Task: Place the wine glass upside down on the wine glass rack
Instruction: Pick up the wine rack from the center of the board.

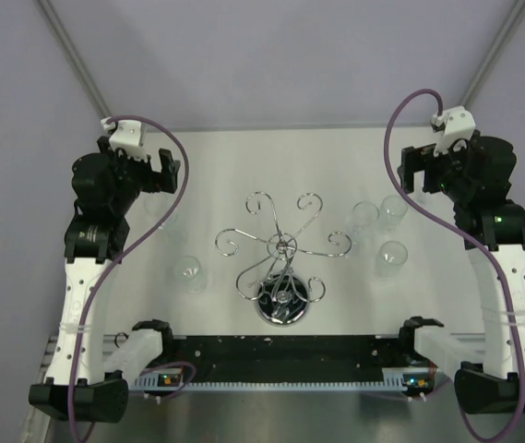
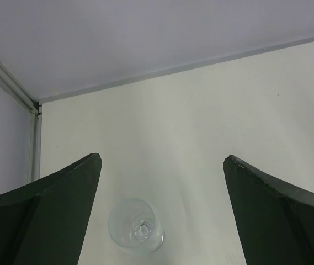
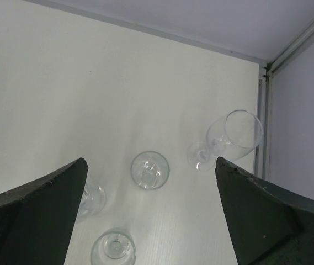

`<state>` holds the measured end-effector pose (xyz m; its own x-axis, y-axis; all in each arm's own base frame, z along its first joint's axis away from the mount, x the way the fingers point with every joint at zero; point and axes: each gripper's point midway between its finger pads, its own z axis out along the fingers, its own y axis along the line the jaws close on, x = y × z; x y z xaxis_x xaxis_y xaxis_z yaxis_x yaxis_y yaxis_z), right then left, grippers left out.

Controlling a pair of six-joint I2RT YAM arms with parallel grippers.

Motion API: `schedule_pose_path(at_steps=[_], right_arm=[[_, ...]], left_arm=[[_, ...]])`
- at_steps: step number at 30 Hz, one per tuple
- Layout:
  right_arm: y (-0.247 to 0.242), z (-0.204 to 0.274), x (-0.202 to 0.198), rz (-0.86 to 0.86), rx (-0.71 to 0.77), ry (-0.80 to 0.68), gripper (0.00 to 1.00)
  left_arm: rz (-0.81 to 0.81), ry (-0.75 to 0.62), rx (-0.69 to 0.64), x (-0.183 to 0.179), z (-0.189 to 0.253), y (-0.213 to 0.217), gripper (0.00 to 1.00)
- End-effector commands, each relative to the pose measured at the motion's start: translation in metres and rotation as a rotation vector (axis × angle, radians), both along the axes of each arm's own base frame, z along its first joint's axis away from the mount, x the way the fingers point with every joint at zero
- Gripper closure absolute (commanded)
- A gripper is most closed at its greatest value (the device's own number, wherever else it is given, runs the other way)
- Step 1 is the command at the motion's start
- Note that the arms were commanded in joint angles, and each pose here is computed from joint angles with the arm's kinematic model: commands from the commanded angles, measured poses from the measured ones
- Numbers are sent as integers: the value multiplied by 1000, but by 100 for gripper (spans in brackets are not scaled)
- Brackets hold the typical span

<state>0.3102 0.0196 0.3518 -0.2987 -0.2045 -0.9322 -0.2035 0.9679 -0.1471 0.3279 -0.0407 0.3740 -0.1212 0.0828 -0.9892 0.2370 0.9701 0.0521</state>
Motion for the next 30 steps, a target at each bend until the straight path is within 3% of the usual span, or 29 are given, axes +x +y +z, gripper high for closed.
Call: schedule_pose_path(at_steps=[1,17,30], right_arm=[[0,16,0,11,-3,-49,1],[-17,21,-31,-66,-55,-33,1],[-37,7,-56,-167,-100,73,1]], left_arm=[[-9,-56,2,3,12,-2,2],[2,-6,-13,-13,25,-1,2],[-19,70,41,-27,15,0,2]])
